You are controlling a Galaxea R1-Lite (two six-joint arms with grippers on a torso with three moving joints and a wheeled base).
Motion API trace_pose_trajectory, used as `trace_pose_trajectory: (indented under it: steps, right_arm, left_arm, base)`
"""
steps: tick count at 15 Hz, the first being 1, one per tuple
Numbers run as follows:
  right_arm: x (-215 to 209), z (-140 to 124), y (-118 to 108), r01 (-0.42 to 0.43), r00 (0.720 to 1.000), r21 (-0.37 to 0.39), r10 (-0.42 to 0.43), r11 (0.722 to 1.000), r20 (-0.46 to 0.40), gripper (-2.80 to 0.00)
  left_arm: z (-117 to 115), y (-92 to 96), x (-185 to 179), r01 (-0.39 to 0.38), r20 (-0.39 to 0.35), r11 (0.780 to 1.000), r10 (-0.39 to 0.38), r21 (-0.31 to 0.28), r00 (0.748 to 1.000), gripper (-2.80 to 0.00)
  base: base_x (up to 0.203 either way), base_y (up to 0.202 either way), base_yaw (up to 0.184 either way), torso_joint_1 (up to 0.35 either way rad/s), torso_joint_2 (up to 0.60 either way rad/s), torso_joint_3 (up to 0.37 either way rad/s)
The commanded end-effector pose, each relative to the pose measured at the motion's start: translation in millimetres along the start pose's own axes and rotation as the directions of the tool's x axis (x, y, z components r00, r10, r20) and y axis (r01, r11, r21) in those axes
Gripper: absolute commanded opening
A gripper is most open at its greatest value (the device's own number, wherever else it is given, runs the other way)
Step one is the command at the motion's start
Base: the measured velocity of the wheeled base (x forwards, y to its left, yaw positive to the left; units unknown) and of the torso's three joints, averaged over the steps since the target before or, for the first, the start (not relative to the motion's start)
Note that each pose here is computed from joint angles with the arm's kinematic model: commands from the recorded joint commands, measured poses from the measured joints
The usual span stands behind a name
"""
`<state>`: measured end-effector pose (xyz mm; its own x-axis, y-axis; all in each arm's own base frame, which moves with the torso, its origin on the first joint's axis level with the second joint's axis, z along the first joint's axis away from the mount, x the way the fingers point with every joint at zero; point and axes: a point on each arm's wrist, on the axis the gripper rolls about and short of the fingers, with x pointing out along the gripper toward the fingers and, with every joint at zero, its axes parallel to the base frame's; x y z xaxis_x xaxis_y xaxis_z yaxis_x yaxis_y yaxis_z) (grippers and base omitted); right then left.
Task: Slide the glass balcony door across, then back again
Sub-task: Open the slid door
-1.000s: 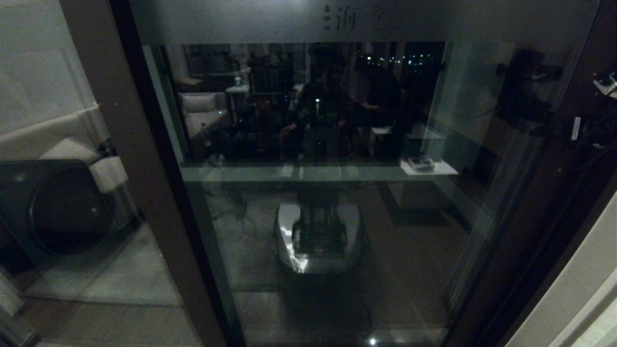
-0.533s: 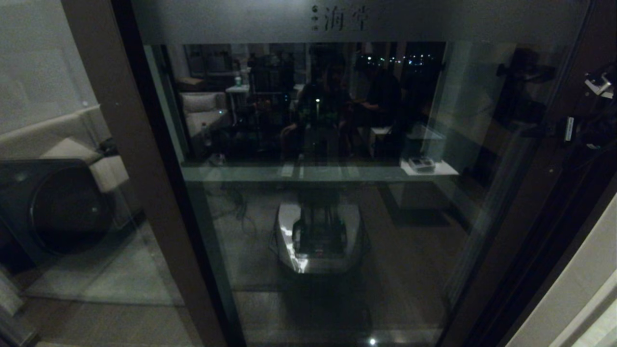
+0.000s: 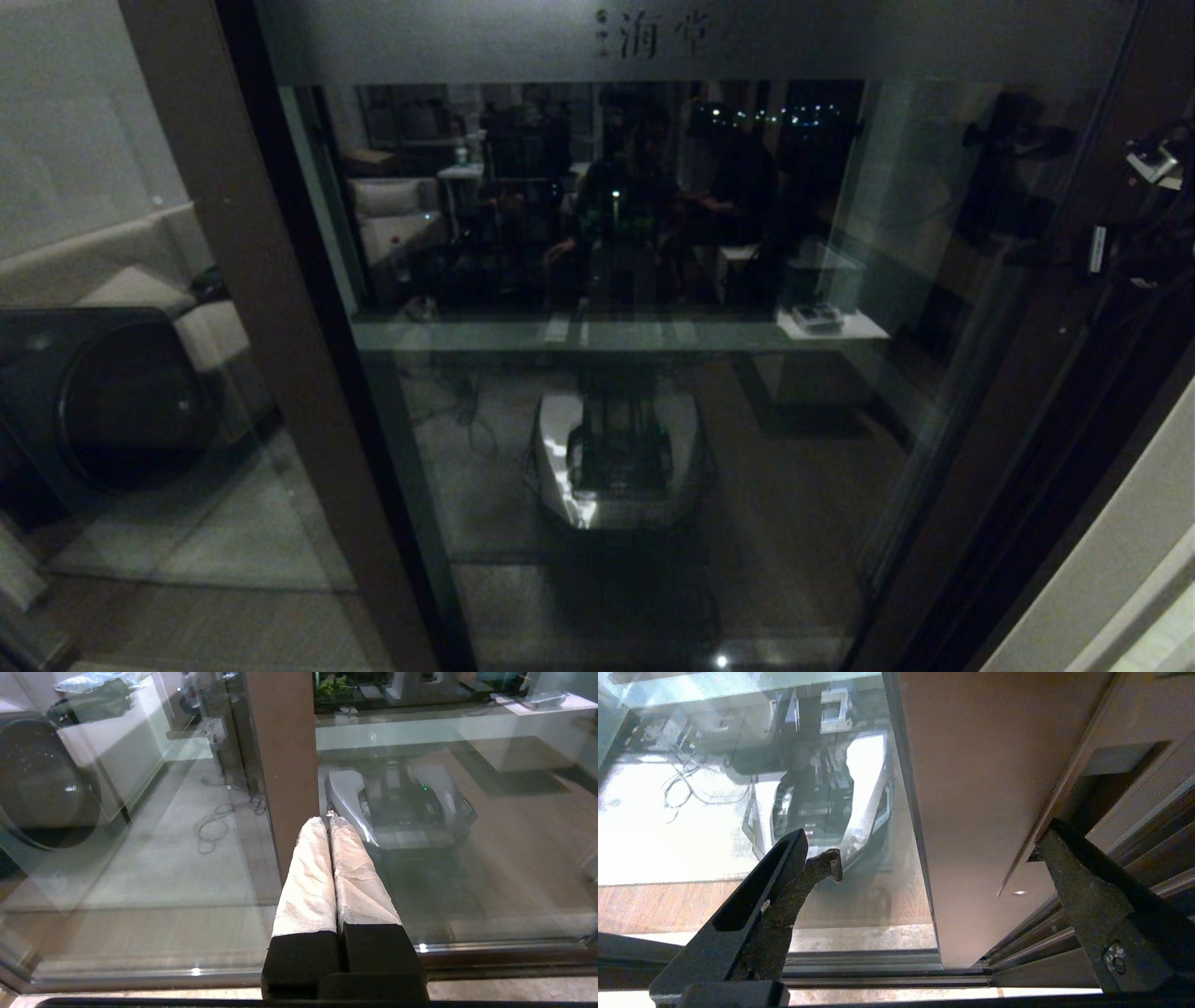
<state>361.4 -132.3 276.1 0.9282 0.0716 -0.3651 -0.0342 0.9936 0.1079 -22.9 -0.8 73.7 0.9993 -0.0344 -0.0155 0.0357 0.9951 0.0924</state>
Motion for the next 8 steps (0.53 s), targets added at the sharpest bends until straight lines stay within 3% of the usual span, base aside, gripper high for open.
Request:
trace_pose_trajectory:
  steps: [1, 5, 8]
  right_arm:
    - [-8, 3, 0, 0.009, 1.000, -0.001, -0.009, 1.000, 0.013, 0.00]
    - [-42, 14, 0, 0.040, 0.997, 0.031, -0.042, 0.999, 0.065, 0.00]
    - [-65, 0, 10, 0.041, 0.999, 0.051, -0.043, 0.998, 0.031, 0.00]
  left_arm:
    - [0, -0.1, 0, 0.001, -0.001, 1.000, -0.001, 0.000, 1.000, -2.80]
    - [0, -0.1, 0, 0.001, -0.001, 1.000, -0.001, 0.000, 1.000, -2.80]
    - [0, -0.1, 0, 0.001, -0.001, 1.000, -0.001, 0.000, 1.000, -2.80]
  base:
    - [0.000, 0.000, 0.000, 0.000, 0.00, 0.000]
    - [0.000, 0.000, 0.000, 0.000, 0.00, 0.000]
    - [0.000, 0.000, 0.000, 0.000, 0.00, 0.000]
